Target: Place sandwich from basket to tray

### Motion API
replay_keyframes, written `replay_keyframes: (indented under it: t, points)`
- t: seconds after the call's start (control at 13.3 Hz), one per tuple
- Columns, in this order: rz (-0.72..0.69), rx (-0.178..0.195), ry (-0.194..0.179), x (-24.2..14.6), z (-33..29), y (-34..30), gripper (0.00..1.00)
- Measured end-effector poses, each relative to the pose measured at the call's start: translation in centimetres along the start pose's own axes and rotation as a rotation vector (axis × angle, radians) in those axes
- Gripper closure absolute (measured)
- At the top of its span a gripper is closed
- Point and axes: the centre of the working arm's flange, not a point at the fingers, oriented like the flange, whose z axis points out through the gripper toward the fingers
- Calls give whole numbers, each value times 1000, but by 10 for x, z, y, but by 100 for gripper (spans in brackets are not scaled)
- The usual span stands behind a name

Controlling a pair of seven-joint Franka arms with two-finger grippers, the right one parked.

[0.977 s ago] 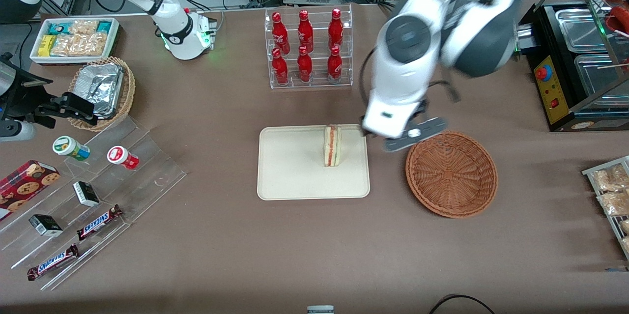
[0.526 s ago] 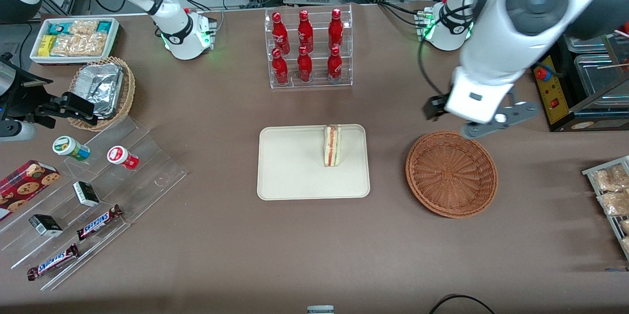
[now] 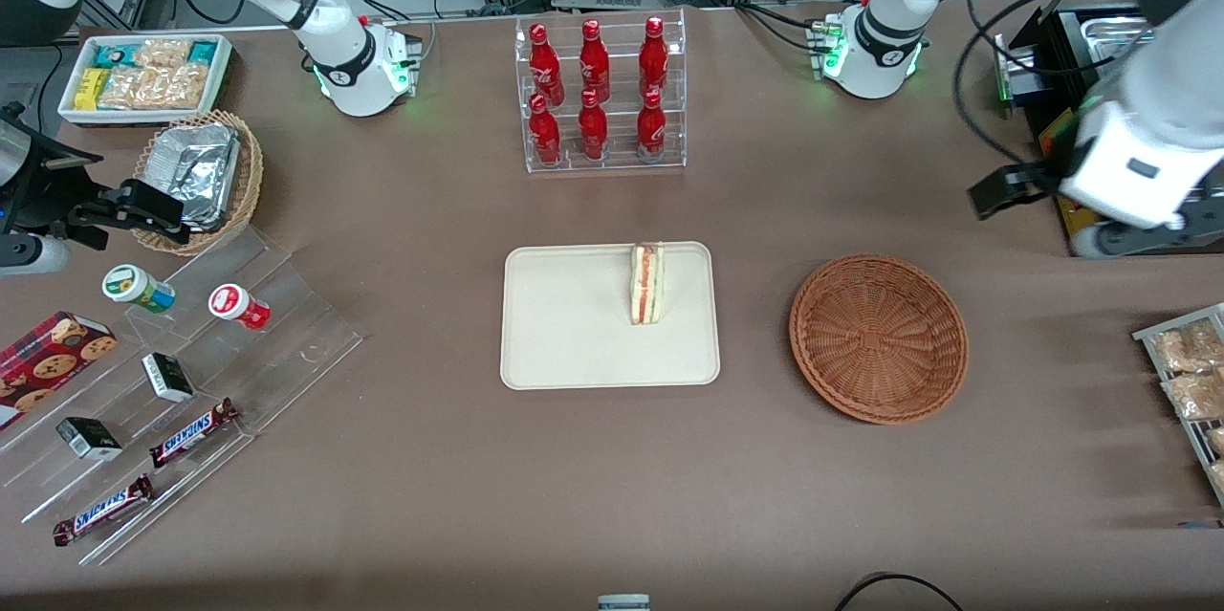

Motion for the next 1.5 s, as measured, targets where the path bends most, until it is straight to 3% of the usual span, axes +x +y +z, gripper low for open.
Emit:
replay_keyframes:
  t: [0.6, 0.98, 1.5]
  points:
    - [98, -41, -33, -3, 2, -75, 0]
    - [95, -74, 1, -22, 13, -118, 0]
    - [171, -63, 26, -29, 10, -86, 0]
